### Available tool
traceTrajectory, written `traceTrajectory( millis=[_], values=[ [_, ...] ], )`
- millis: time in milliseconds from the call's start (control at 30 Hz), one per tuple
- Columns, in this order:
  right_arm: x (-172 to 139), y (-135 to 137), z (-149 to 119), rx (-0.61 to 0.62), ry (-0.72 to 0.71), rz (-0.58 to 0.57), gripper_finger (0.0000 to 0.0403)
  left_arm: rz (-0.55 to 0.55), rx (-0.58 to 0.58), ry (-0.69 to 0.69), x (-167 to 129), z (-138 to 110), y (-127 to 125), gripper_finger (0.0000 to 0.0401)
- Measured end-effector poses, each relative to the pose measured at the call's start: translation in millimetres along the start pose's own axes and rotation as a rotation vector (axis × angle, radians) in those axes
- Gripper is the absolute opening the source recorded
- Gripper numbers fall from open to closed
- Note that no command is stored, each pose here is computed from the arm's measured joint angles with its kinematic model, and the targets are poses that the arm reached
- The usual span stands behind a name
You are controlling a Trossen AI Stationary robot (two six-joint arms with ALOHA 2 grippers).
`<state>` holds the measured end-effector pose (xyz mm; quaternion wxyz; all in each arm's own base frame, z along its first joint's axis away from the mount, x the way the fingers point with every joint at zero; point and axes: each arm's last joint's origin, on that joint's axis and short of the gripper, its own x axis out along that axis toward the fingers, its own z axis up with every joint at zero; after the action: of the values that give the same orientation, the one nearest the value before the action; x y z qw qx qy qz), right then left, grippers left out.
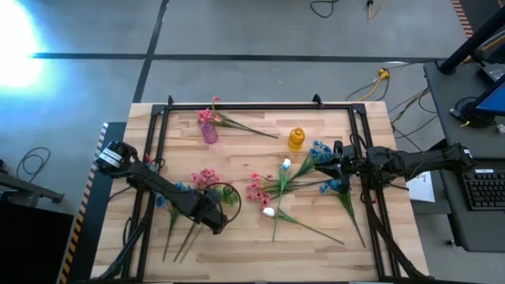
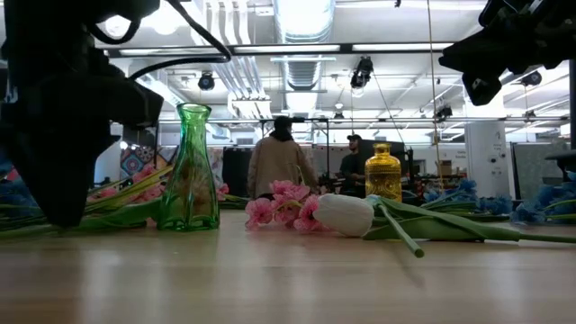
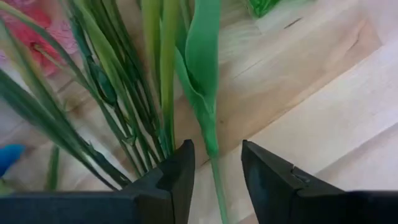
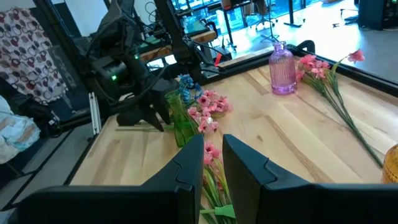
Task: Sort flowers into vase by color
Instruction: Put the left white flower into the green vase
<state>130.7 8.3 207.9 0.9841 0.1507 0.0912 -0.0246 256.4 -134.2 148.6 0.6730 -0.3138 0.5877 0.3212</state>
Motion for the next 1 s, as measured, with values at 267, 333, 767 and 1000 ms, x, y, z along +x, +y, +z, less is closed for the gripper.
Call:
traceTrajectory(
  millis=[267, 333, 767, 1000],
  values=[
    [0.0, 0.0, 0.0, -0.002, 0.0, 0.0, 0.0052, 0.04, 0.006, 0.015, 14.7, -1.7, -3.9, 0.0102],
    [0.0, 0.0, 0.0, -0.001, 0.0, 0.0, 0.0052, 0.039, 0.007, 0.016, 16.4, -1.8, -4.8, 0.0084],
    [0.0, 0.0, -0.1, -0.001, 0.001, 0.0, 0.0052, 0.088, -0.015, 0.006, -6.7, -3.2, 10.7, 0.0001],
    [0.0, -0.1, -0.2, -0.001, 0.002, -0.001, 0.0052, 0.004, 0.008, 0.006, -36.1, -4.2, 19.2, 0.0]
  ],
)
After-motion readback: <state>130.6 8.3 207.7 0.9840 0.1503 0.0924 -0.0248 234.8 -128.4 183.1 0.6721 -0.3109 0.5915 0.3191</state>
